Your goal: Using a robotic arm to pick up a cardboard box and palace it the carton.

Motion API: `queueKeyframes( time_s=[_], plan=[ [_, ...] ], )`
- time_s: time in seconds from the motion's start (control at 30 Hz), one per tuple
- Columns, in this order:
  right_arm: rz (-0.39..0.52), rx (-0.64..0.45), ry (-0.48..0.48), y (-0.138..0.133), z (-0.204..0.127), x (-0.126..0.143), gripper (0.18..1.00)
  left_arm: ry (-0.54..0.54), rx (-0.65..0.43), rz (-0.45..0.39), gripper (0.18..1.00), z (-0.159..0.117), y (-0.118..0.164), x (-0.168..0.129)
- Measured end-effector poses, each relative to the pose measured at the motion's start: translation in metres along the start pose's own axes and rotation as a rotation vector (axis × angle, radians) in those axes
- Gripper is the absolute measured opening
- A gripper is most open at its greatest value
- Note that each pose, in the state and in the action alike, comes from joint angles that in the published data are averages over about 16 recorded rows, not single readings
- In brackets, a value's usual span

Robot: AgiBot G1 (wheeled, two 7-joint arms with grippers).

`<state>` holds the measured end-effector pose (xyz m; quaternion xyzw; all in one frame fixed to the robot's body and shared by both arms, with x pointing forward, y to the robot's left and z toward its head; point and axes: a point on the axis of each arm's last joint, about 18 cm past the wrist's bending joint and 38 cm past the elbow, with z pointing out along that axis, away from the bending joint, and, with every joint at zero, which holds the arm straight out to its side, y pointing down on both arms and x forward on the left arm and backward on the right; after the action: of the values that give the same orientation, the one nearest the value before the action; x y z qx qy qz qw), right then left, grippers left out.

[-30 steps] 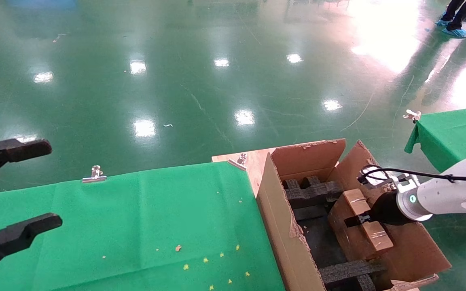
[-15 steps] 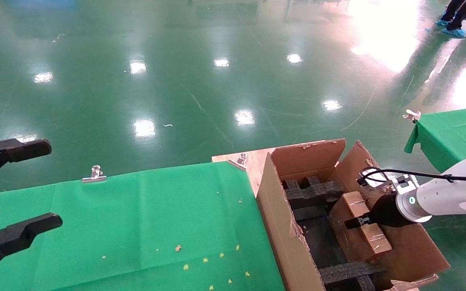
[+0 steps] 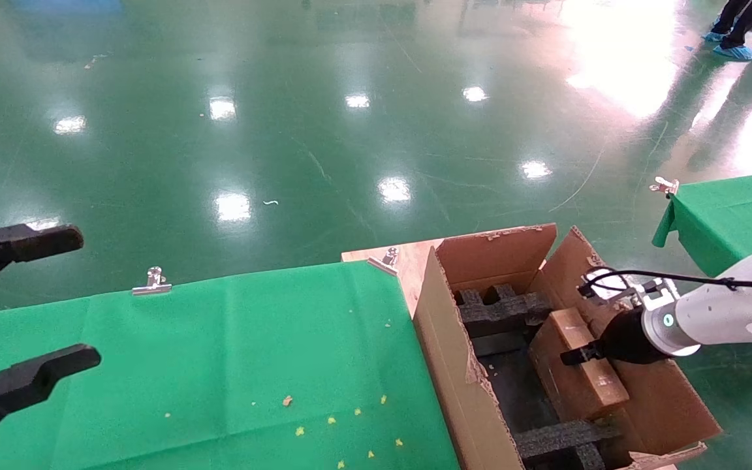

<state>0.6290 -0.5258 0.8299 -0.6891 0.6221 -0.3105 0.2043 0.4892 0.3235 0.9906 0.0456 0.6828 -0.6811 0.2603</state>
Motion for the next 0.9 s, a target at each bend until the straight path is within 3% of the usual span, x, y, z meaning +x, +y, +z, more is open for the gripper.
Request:
queueKeyframes(
  time_s=[0.23, 0.47, 0.7, 0.9],
  plan=[
    [-0.013, 0.049, 0.004, -0.015, -0.012, 0.003, 0.610, 0.000, 0.000, 0.000, 1.000, 0.000, 0.000, 0.000],
    [-0.072, 0.190, -0.033, -0.054, -0.043, -0.006, 0.762, 0.000, 0.000, 0.000, 1.000, 0.000, 0.000, 0.000],
    [-0.197, 0.390, -0.192, -0.093, -0.095, -0.053, 0.889, 0.000, 0.000, 0.000, 1.000, 0.000, 0.000, 0.000],
    [-0.325, 0.525, -0.368, -0.104, -0.139, -0.105, 0.957, 0.000, 0.000, 0.000, 1.000, 0.000, 0.000, 0.000]
  ],
)
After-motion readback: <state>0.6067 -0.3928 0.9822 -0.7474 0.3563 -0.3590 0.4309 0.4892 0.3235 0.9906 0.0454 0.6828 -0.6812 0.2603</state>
